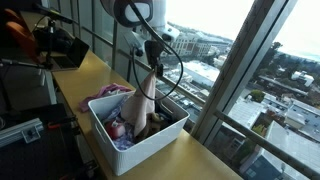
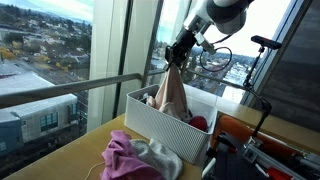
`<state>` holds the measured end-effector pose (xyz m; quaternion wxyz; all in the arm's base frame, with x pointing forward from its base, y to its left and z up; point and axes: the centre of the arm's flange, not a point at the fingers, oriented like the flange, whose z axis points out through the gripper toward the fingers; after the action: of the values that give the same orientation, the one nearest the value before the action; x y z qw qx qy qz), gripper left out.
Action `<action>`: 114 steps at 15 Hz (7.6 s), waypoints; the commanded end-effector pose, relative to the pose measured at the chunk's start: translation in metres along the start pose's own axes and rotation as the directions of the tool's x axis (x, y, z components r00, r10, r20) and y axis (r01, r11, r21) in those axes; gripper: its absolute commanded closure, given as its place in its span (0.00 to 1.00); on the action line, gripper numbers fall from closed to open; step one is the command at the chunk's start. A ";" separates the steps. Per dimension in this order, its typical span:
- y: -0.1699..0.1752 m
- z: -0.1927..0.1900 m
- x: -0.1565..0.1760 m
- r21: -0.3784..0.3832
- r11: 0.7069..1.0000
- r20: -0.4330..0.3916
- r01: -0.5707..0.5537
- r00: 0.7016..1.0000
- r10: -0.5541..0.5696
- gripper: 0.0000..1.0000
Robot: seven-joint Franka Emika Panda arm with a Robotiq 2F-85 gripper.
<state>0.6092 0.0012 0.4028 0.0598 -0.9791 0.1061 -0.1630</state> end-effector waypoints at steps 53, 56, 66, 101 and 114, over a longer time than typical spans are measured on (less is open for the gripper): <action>-0.216 0.010 -0.111 0.191 0.934 -0.044 0.301 0.954 -0.298 0.35; -0.180 0.003 -0.077 0.171 0.953 -0.062 0.249 0.968 -0.241 0.12; 0.002 0.092 -0.073 -0.016 0.999 0.060 0.032 0.998 -0.031 0.00; 0.059 0.155 -0.094 -0.143 0.989 0.200 -0.046 0.977 0.074 1.00; -0.038 -0.097 0.024 0.106 0.993 -0.076 -0.049 0.995 0.057 0.97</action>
<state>0.5962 0.0217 0.4375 0.0832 -0.9716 0.1336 -0.1765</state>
